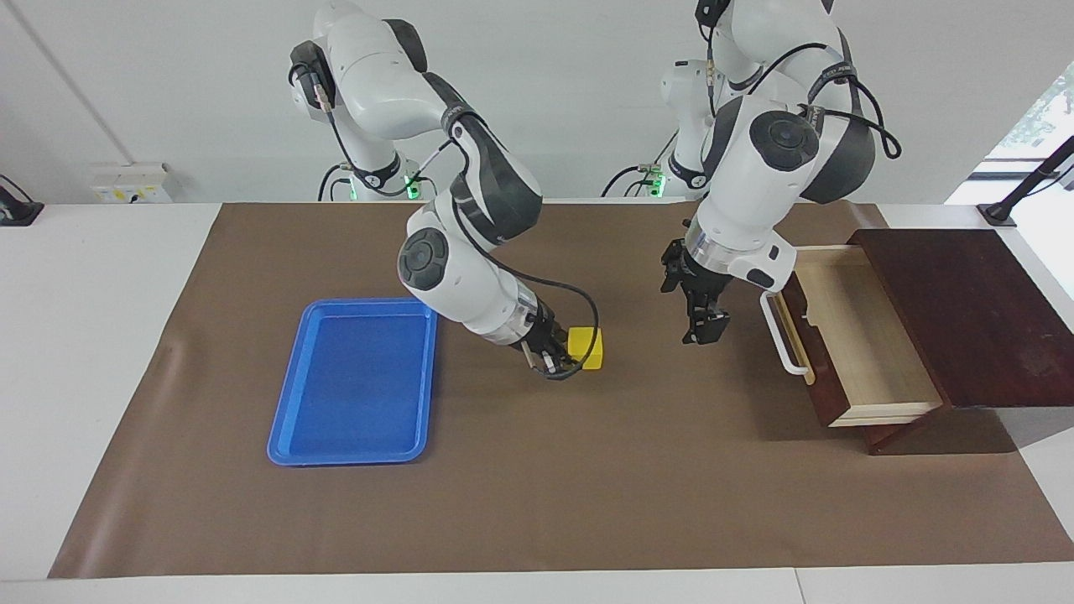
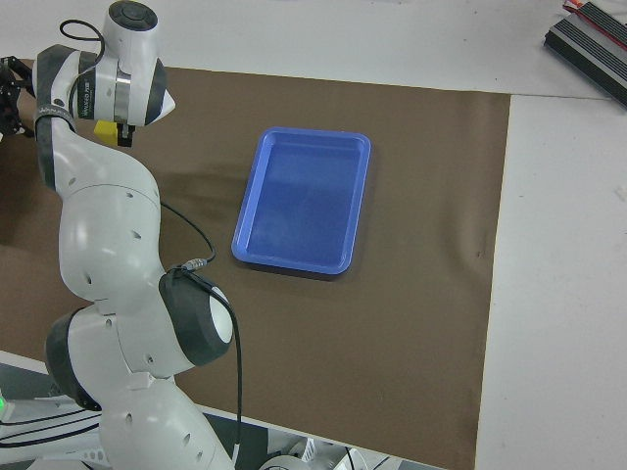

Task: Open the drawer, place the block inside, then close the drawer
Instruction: 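Carry the cube toward the left gripper while the left gripper reaches over, then grasp the cube with the left gripper and open the right gripper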

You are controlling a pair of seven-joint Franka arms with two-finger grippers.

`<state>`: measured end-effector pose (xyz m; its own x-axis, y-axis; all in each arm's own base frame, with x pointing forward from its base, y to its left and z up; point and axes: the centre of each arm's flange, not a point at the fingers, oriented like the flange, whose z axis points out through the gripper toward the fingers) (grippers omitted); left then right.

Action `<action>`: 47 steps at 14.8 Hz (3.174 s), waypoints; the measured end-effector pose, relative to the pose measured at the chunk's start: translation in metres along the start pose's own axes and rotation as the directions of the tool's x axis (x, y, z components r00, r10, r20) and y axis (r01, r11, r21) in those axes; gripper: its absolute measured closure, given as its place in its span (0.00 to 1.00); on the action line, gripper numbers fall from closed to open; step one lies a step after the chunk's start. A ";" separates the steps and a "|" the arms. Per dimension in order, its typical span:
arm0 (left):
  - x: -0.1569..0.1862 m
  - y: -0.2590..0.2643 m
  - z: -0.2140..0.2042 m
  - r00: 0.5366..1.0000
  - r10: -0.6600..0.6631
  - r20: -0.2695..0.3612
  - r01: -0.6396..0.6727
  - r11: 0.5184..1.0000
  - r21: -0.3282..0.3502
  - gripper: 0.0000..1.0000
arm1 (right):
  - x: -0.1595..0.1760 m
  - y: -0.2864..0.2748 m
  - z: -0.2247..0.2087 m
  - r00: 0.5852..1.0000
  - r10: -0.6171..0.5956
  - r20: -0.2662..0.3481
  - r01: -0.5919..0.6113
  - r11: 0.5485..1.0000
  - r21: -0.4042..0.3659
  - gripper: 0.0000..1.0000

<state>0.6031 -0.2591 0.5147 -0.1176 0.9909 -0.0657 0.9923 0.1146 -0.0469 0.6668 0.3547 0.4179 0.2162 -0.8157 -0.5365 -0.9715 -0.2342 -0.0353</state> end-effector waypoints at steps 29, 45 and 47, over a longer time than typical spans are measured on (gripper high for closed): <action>-0.089 -0.021 0.050 0.996 0.090 -0.019 -0.090 0.995 -0.042 0.00 | -0.023 0.003 0.010 1.000 0.011 0.007 -0.011 1.000 0.016 0.44; -0.086 -0.016 0.048 0.995 0.090 -0.033 -0.092 0.993 -0.072 0.44 | -0.023 0.003 0.013 1.000 0.018 0.019 -0.018 1.000 0.015 0.44; -0.085 -0.016 0.048 0.995 0.090 -0.035 -0.092 0.993 -0.071 0.44 | -0.023 0.003 0.014 1.000 0.018 0.020 -0.018 1.000 0.015 0.44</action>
<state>0.5958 -0.3489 0.4728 -0.0264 0.9990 -0.0347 0.9992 0.0275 0.0302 0.6575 0.3800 0.4186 0.1965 -0.8089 -0.5542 -0.9767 -0.2111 -0.0381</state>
